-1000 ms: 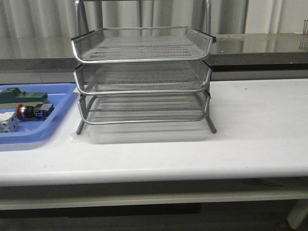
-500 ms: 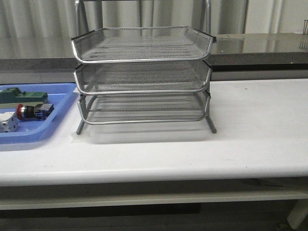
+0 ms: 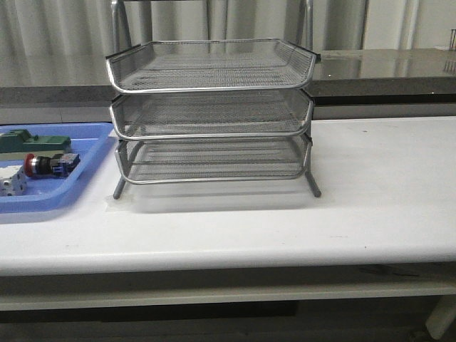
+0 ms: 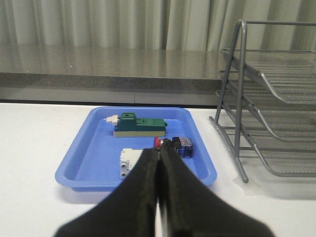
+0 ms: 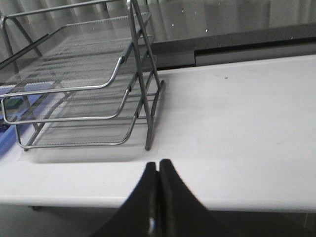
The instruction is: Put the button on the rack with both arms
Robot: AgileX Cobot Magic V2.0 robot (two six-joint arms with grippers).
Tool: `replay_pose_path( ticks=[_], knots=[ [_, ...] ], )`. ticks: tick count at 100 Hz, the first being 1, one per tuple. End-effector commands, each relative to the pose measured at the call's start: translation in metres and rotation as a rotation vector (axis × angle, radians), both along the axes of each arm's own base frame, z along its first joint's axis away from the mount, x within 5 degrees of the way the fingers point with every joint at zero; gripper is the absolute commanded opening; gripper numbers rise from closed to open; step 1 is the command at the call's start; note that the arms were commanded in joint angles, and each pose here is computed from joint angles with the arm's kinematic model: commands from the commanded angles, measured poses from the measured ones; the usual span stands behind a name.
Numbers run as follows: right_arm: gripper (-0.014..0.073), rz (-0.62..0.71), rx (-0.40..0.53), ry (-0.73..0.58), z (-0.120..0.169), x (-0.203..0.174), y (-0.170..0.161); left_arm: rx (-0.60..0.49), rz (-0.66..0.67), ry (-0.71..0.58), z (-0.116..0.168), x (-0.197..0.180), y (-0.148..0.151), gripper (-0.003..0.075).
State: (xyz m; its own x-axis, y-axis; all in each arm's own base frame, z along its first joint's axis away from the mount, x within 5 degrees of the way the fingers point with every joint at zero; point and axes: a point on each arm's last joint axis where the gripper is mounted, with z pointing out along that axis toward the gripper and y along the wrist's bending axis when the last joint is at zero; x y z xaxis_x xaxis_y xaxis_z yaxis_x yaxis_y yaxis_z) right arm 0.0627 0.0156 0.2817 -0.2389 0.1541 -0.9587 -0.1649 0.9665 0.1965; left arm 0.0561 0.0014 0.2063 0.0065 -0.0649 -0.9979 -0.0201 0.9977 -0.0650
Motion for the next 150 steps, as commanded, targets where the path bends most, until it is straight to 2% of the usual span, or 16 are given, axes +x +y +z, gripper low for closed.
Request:
replay_pose_path(
  ticks=[1, 13, 25, 34, 55, 65, 83, 95, 114, 121, 135, 150],
  knots=[
    [-0.0061, 0.001, 0.046, -0.005, 0.032, 0.016, 0.003, -0.010, -0.002, -0.056, -0.010, 0.000, 0.000, -0.0021],
    [-0.0061, 0.024, 0.180, 0.086, 0.048, 0.042, 0.011, -0.010, -0.002, -0.056, -0.010, 0.000, 0.000, -0.0021],
    [-0.0061, 0.038, 0.387, 0.199, 0.052, 0.071, 0.021, -0.010, -0.002, -0.056, -0.010, 0.000, 0.000, -0.0021],
    [-0.0061, 0.024, 0.513, 0.293, 0.046, 0.094, 0.027, -0.010, -0.002, -0.056, -0.010, 0.000, 0.000, -0.0021],
    [-0.0062, -0.048, 0.704, 0.511, 0.013, 0.138, 0.037, -0.010, -0.002, -0.056, -0.010, 0.000, 0.000, -0.0021],
    [-0.0062, -0.066, 0.725, 0.568, -0.001, 0.152, 0.040, -0.010, -0.002, -0.056, -0.010, 0.000, 0.000, -0.0021],
    [-0.0035, -0.035, 0.707, 0.598, -0.016, 0.167, 0.044, -0.010, -0.002, -0.056, -0.010, 0.000, 0.000, -0.0021],
    [0.0064, -0.005, 0.770, 0.608, -0.019, 0.174, 0.049, -0.010, -0.002, -0.056, -0.010, 0.000, 0.000, -0.0021],
    [0.0286, 0.024, 0.842, 0.591, -0.024, 0.184, 0.053, -0.010, -0.002, -0.056, -0.010, 0.000, 0.000, -0.0021],
    [0.0332, 0.022, 0.876, 0.590, -0.027, 0.189, 0.054, -0.010, -0.002, -0.056, -0.010, 0.000, 0.000, -0.0021],
    [0.0326, 0.029, 0.957, 0.602, -0.038, 0.200, 0.058, -0.010, -0.002, -0.056, -0.010, 0.000, 0.000, -0.0021],
    [0.0326, 0.089, 0.972, 0.666, -0.053, 0.219, 0.066, -0.010, -0.002, -0.056, -0.010, 0.000, 0.000, -0.0021]
  ],
)
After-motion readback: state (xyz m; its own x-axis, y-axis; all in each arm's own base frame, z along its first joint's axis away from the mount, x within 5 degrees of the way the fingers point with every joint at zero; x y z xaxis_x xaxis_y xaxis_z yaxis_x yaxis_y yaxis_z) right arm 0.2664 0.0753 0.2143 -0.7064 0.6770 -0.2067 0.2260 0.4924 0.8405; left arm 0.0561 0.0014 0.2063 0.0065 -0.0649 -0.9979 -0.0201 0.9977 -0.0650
